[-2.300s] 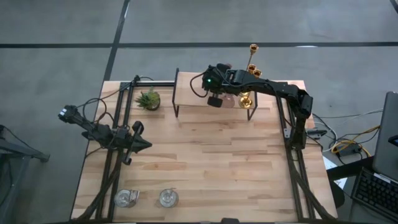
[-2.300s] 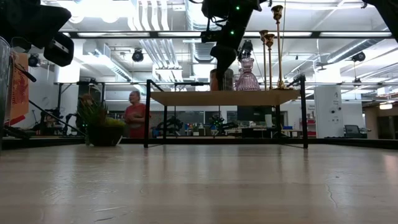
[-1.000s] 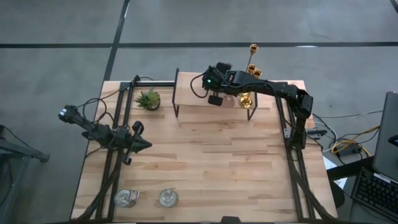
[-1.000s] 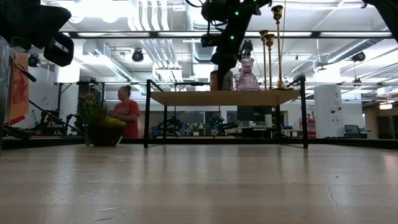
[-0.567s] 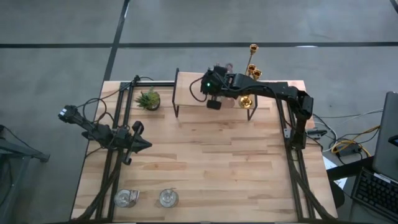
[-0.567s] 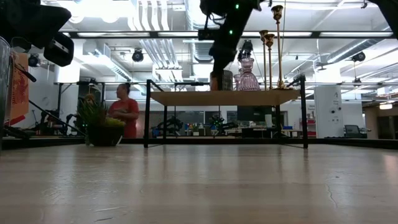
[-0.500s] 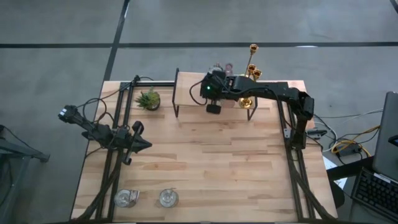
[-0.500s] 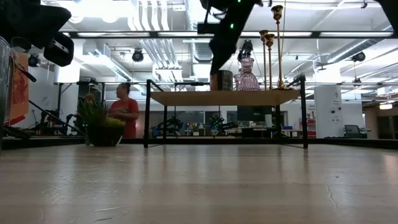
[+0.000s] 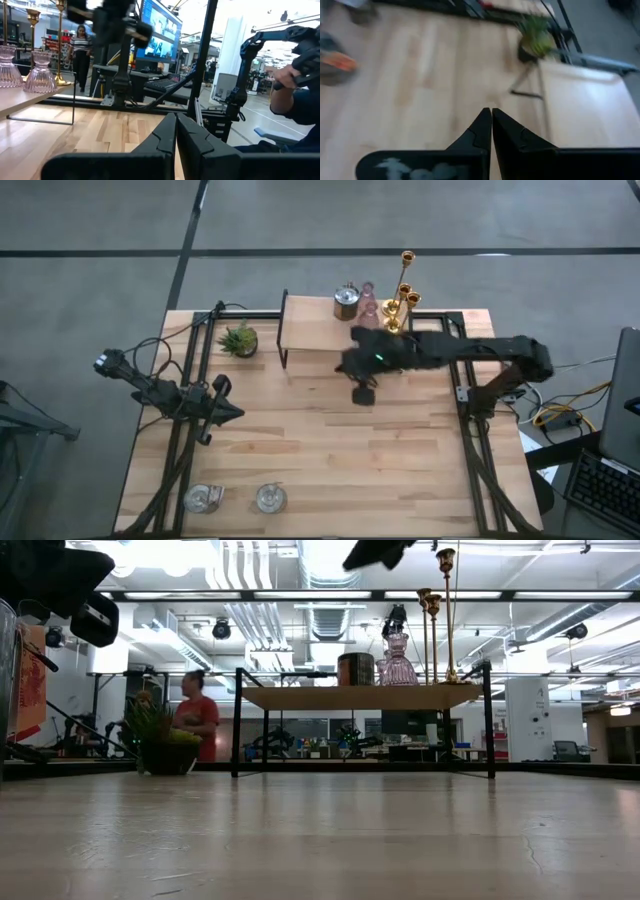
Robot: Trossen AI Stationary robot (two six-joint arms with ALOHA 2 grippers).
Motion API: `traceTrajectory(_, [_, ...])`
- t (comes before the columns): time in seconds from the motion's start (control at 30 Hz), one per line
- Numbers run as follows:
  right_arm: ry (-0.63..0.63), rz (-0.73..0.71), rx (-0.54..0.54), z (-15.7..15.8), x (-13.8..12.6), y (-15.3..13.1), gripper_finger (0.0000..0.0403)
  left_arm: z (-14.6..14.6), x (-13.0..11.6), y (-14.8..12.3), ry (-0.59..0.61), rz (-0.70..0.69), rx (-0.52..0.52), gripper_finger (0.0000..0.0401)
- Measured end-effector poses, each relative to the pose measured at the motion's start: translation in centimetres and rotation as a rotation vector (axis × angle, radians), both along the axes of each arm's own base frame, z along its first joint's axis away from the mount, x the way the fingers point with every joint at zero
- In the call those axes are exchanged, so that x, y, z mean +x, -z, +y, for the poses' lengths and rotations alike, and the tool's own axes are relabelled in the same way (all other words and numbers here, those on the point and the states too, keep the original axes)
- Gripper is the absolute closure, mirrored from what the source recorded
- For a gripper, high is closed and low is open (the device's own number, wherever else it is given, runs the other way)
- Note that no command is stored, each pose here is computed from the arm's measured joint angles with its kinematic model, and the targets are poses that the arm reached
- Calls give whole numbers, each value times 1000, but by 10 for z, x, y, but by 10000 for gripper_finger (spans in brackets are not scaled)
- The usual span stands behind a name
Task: Pick & Place candle stick holders
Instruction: Align the right silver scented candle on the shelf with the silver scented candle
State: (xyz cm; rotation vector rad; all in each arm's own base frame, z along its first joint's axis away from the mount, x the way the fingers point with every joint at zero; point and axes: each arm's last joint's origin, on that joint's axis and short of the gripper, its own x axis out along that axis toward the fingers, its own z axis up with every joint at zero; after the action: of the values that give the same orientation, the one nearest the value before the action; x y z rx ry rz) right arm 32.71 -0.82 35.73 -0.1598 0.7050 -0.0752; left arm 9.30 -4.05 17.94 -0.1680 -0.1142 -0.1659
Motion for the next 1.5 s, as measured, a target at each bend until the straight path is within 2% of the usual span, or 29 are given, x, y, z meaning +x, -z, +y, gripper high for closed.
traceTrajectory(0.17, [-79,-161,62,35,-39,9,394,0,0,0,0,0,0,385])
traceTrajectory(0.4, [-197,-366,149,67,-97,43,394,0,0,0,0,0,0,385])
traceTrajectory(0.57, [-147,-414,194,70,-134,72,394,0,0,0,0,0,0,385])
traceTrajectory(0.7, [-162,-406,255,72,-154,97,394,0,0,0,0,0,0,385])
traceTrajectory(1.0, [-301,-495,291,85,-177,141,394,0,0,0,0,0,0,385])
traceTrajectory(1.17, [-315,-549,307,83,-183,160,394,0,0,0,0,0,0,385])
traceTrajectory(1.5, [-302,-608,318,71,-202,176,394,1,0,-4,-10,-33,-19,385])
